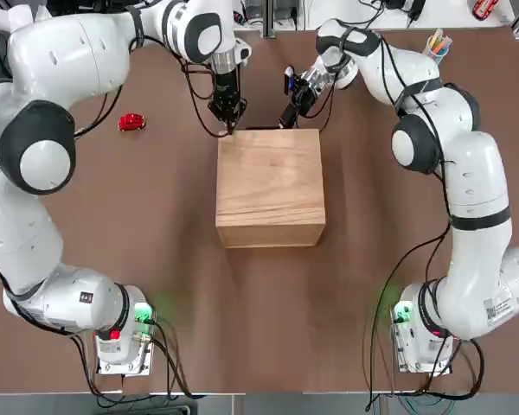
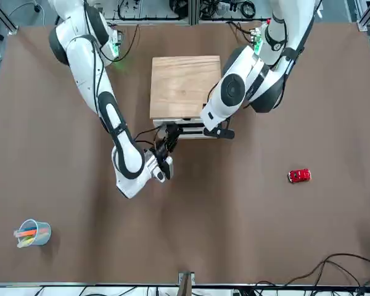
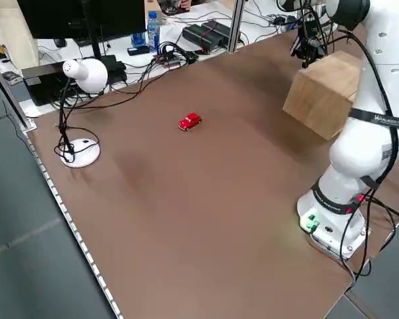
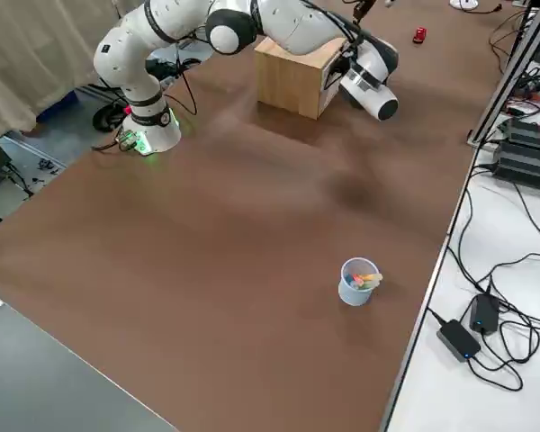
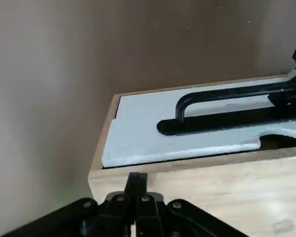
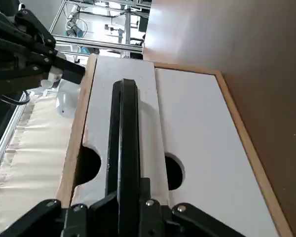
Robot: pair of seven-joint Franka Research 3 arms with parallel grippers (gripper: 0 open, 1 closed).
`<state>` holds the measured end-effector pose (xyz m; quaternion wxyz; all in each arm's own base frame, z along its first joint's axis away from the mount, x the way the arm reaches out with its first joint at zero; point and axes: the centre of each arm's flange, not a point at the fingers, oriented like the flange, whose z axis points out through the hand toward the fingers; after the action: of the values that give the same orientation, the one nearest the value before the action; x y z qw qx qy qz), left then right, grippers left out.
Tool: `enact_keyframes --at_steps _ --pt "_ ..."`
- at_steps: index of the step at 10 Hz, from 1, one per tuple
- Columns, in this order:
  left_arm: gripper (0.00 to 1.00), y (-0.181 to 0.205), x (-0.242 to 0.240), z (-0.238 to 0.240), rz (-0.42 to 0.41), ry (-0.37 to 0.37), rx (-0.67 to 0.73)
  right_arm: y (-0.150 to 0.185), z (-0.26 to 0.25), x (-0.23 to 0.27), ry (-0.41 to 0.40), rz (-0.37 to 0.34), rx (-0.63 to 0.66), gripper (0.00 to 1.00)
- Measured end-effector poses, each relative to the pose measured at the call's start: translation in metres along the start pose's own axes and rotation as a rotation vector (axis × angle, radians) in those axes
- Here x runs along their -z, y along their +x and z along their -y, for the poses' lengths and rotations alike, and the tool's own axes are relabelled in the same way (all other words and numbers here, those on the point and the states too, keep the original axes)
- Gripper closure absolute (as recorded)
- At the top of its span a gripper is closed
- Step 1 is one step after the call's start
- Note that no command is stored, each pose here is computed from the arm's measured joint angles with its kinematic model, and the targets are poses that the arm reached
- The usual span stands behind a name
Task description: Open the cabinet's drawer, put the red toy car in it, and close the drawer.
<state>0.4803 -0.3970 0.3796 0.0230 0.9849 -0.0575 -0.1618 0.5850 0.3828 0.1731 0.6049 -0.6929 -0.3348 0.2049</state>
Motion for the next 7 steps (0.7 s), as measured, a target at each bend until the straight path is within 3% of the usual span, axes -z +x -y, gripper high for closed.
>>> enact_keyframes --at_steps 7 --pt "0.97 0.0 0.0 0.001 0.0 0.0 0.001 0.01 0.002 0.016 -0.058 -0.061 -0.02 0.92"
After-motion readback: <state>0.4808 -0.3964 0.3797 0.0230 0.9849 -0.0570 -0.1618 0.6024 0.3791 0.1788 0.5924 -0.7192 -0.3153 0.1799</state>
